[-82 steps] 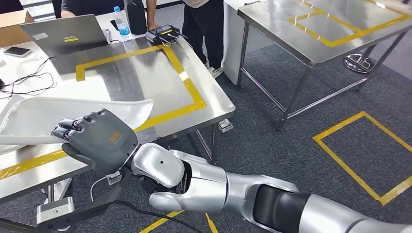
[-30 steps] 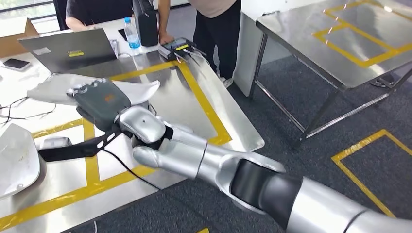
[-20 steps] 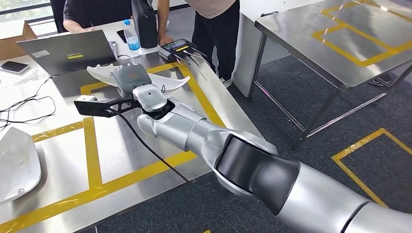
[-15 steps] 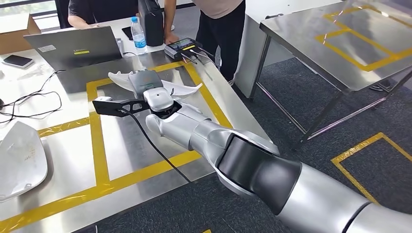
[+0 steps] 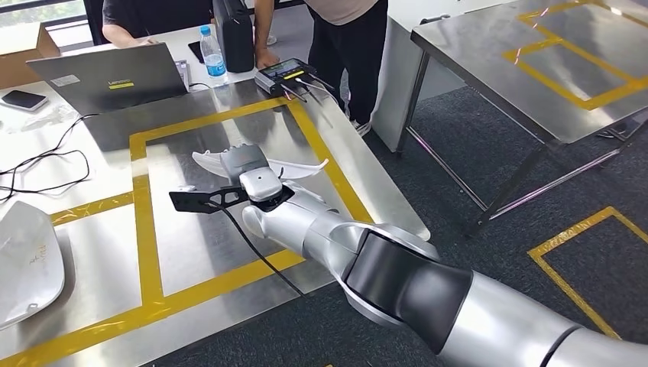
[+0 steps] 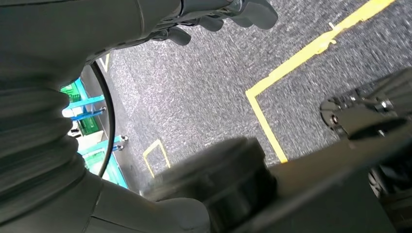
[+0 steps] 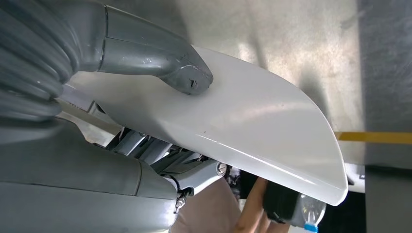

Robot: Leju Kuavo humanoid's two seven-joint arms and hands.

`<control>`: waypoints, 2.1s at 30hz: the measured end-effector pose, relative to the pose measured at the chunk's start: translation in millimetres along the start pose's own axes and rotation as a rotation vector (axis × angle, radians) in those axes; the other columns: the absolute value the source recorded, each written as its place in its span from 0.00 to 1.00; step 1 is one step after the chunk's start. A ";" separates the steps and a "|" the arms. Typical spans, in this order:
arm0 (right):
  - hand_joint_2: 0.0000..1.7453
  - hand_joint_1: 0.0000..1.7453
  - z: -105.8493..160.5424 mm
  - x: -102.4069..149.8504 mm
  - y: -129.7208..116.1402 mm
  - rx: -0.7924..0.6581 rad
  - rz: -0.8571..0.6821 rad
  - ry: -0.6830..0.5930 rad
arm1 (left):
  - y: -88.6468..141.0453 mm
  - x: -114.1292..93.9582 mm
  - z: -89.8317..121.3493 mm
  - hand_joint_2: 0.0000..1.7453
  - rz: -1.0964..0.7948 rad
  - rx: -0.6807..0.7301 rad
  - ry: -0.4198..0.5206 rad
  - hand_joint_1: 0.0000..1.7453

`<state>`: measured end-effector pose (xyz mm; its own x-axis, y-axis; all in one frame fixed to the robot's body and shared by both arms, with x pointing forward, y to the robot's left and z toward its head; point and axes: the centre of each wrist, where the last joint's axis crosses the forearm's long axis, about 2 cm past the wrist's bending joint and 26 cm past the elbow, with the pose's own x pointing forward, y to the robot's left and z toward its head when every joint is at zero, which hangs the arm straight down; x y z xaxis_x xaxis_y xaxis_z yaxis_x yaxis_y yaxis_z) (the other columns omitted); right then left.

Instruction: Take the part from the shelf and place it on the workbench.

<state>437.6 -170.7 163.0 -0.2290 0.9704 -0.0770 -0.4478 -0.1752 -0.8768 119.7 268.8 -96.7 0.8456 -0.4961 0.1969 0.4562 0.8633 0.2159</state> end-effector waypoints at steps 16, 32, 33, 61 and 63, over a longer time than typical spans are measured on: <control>0.00 0.00 0.9 11.0 13.3 0.029 0.002 -0.029 | -0.6 -0.2 0.1 1.00 -0.002 -0.001 0.029 0.00; 0.00 0.00 0.9 11.0 13.6 0.018 -0.007 -0.025 | -1.1 -0.2 0.1 0.00 0.011 -0.004 0.030 0.00; 0.00 0.00 0.9 10.4 12.5 0.010 -0.014 -0.024 | -1.1 -0.2 0.1 0.00 0.011 -0.004 0.031 0.00; 0.00 0.00 47.8 -21.1 -195.4 -0.839 -0.318 -0.317 | -11.7 -9.2 1.3 0.00 0.044 -0.028 0.059 0.00; 0.00 0.00 52.9 -18.9 -199.8 -0.870 -0.315 -0.330 | -11.8 -9.6 1.3 0.00 0.046 -0.028 0.060 0.00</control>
<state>485.7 -162.9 364.7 -0.4976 0.8331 0.2414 0.2323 0.3961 -0.8883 105.9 263.2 -99.9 0.8805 -0.4504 0.1479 0.4237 0.8876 0.1807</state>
